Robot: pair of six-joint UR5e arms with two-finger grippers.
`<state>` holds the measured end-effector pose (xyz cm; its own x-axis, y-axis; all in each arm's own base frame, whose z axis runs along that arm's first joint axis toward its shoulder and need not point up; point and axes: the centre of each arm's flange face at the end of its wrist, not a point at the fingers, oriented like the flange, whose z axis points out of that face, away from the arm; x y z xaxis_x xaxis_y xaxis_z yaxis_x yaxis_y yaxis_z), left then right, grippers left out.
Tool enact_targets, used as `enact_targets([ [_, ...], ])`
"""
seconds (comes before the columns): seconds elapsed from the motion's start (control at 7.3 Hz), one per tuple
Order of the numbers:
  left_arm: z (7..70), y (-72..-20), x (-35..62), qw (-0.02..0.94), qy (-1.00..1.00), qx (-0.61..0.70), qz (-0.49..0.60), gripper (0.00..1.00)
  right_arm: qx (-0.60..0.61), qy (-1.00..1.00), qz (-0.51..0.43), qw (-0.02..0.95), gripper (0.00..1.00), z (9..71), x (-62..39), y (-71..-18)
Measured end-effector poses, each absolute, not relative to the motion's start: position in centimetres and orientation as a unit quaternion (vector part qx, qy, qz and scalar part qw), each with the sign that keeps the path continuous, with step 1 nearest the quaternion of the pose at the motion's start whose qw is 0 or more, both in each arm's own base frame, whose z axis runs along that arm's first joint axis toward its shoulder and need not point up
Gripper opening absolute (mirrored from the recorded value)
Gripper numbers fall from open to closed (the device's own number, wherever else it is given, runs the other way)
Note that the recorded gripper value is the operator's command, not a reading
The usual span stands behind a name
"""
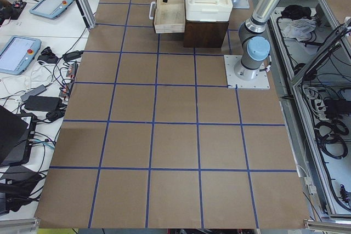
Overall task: Put scissors in drawer and close it
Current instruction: 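Move the right gripper toward the grey-and-orange scissors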
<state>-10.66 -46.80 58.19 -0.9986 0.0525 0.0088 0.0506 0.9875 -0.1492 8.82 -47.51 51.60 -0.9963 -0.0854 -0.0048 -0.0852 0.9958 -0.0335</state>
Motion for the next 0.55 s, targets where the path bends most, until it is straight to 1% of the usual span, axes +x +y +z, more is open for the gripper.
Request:
enact_targets([
  [0.27,58.2,-46.8,-10.7,0.006,-0.997,-0.026,0.075,1.0,-0.157,0.987,-0.026,0.0,1.0,51.4,7.3,-48.4],
  [0.55,58.2,-46.8,-10.7,0.006,-0.997,-0.026,0.075,1.0,-0.248,0.968,-0.02,0.0,1.0,50.3,3.1,-49.7],
])
